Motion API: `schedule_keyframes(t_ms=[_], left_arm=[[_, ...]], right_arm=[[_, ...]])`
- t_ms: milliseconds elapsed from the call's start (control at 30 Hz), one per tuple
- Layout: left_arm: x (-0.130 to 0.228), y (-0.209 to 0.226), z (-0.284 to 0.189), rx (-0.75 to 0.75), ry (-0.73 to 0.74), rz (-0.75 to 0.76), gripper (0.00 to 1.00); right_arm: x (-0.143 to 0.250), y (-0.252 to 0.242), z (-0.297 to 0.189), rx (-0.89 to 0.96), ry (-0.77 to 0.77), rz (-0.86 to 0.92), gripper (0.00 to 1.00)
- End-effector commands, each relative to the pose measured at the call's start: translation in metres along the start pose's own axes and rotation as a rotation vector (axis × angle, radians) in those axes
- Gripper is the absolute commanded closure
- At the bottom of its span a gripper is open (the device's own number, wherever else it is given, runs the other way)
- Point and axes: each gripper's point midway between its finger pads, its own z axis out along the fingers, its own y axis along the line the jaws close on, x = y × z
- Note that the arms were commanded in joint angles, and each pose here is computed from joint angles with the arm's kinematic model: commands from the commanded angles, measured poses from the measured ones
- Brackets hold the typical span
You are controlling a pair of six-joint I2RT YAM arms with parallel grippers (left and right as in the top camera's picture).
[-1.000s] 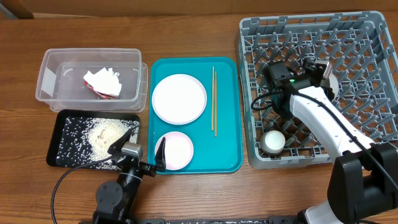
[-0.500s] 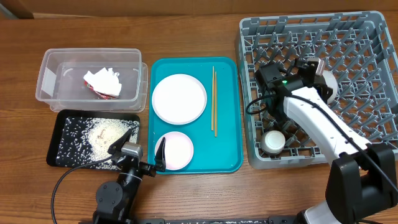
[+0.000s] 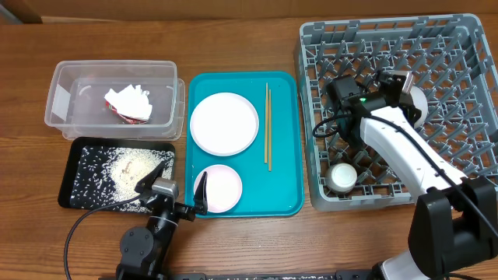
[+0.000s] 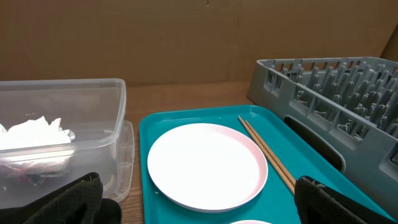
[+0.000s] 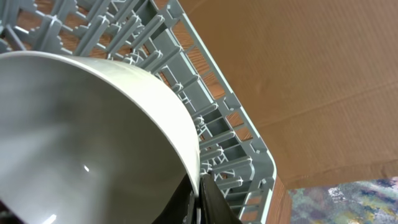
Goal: Sort waste into correct bins and load items into the dishwasher
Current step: 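Lower the white bowl into the rack and open right gripper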
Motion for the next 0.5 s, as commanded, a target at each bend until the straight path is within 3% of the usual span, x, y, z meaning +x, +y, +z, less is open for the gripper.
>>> schedule_keyframes(t_ms=[0, 333, 467], left_arm=[[0.000, 0.001, 0.000, -0.003, -0.006, -0.014, 0.00], [0.000, 0.001, 0.000, -0.003, -0.006, -0.014, 0.00], [0.000, 0.001, 0.000, -0.003, -0.006, -0.014, 0.00]], right_arm=[[0.000, 0.012, -0.009, -0.061, 0.011, 0.001, 0.96], [0.004, 0.012, -0.022, -0.060, -0.012, -0.069, 0.95], [-0.012, -0.003, -0.020, 0.030, -0.088, -0.046, 0.95]])
